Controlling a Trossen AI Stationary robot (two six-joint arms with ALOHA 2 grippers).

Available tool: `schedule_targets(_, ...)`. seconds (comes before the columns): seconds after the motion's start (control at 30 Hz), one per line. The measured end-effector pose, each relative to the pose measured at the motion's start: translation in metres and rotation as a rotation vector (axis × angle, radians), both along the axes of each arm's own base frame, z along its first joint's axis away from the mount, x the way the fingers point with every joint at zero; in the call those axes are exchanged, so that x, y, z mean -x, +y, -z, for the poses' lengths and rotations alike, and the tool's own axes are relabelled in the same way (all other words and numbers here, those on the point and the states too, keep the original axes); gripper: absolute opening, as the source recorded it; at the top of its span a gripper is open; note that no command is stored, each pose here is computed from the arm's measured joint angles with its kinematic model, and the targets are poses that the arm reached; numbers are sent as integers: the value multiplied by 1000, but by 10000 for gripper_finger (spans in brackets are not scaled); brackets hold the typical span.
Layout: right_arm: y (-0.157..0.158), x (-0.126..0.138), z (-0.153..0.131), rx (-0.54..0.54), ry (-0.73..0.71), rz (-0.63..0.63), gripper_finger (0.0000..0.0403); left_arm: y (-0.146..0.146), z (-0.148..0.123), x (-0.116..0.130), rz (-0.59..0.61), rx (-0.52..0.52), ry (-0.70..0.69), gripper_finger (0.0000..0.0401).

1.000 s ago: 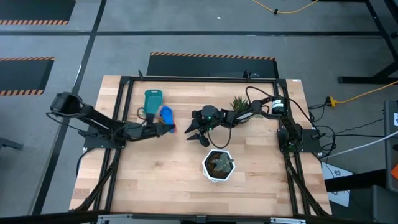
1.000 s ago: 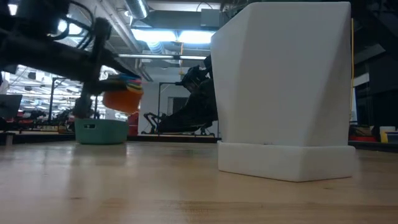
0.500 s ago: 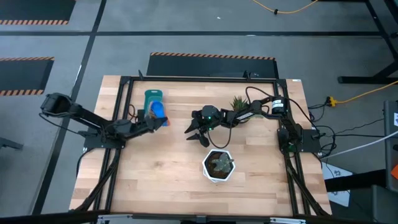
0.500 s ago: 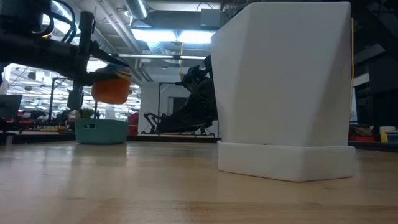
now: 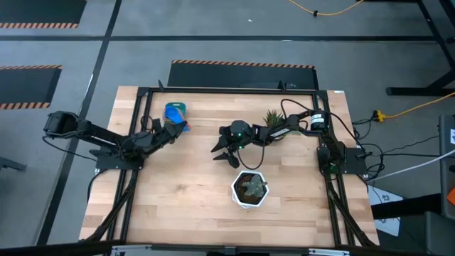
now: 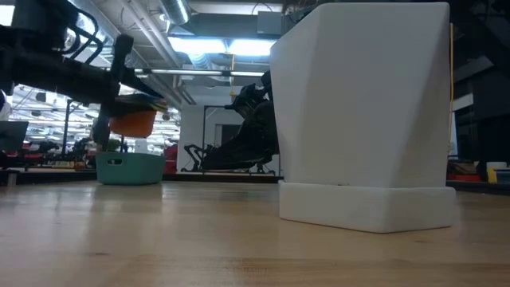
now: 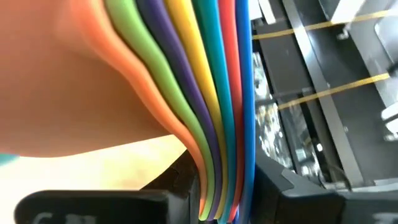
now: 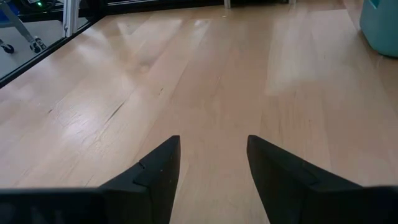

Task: Nest measuring cups in basket
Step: Put the nested measuring cups into the green bin

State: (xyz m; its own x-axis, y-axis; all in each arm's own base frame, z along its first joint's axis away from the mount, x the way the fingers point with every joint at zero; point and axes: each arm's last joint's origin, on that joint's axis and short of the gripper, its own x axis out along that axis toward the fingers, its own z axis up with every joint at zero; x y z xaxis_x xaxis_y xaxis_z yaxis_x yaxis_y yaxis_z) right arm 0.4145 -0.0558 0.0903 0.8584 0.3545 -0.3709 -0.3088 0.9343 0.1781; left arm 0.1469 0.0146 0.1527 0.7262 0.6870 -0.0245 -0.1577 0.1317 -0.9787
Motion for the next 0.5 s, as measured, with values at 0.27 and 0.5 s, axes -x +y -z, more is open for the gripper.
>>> schedule_targets(0.27,0,0,0,1,0,0,190,7,7,1,-46,52,24,81)
schedule_targets(0.5,0,0,0,19,-8,-8,190,6,16,2,-32,144,41,82)
